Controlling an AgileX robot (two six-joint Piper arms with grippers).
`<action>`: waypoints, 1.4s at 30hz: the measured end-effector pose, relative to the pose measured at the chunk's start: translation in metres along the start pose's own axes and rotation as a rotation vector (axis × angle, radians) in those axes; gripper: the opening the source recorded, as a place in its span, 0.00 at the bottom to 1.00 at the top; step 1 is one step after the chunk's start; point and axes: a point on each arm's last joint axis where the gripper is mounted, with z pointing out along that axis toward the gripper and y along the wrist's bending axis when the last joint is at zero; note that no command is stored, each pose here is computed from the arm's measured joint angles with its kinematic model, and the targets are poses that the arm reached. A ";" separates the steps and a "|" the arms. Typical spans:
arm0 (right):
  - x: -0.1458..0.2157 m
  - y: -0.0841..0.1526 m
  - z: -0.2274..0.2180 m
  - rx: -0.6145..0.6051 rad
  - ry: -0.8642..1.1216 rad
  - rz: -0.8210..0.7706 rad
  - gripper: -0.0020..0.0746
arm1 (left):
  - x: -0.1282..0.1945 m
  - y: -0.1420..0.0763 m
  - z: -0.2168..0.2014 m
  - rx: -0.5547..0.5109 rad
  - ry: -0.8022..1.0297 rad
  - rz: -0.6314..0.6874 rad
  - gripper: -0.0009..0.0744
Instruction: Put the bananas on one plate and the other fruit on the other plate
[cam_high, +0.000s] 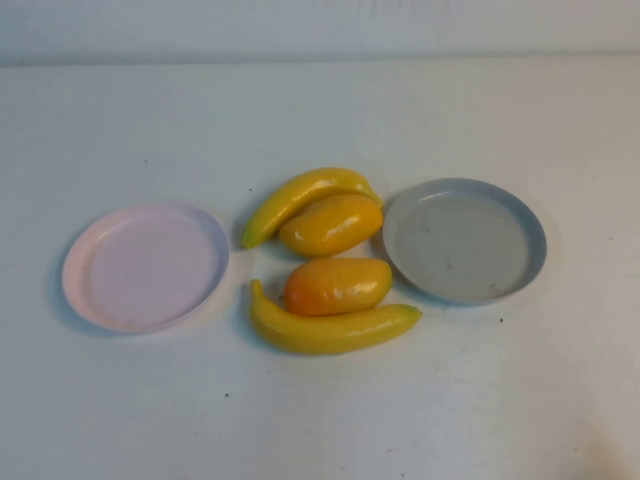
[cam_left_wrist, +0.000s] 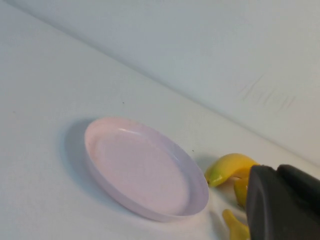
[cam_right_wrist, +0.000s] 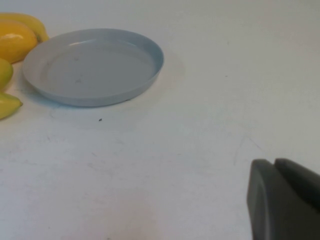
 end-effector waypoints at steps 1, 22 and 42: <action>0.000 0.000 0.000 0.000 0.000 0.000 0.01 | 0.000 0.000 0.000 0.000 0.000 -0.008 0.01; 0.000 0.000 0.000 0.000 0.000 0.000 0.01 | -0.075 -0.059 0.084 -0.019 0.727 0.357 0.01; 0.000 0.000 0.000 0.000 0.000 0.000 0.01 | -0.011 -0.168 0.272 0.608 1.181 0.999 0.01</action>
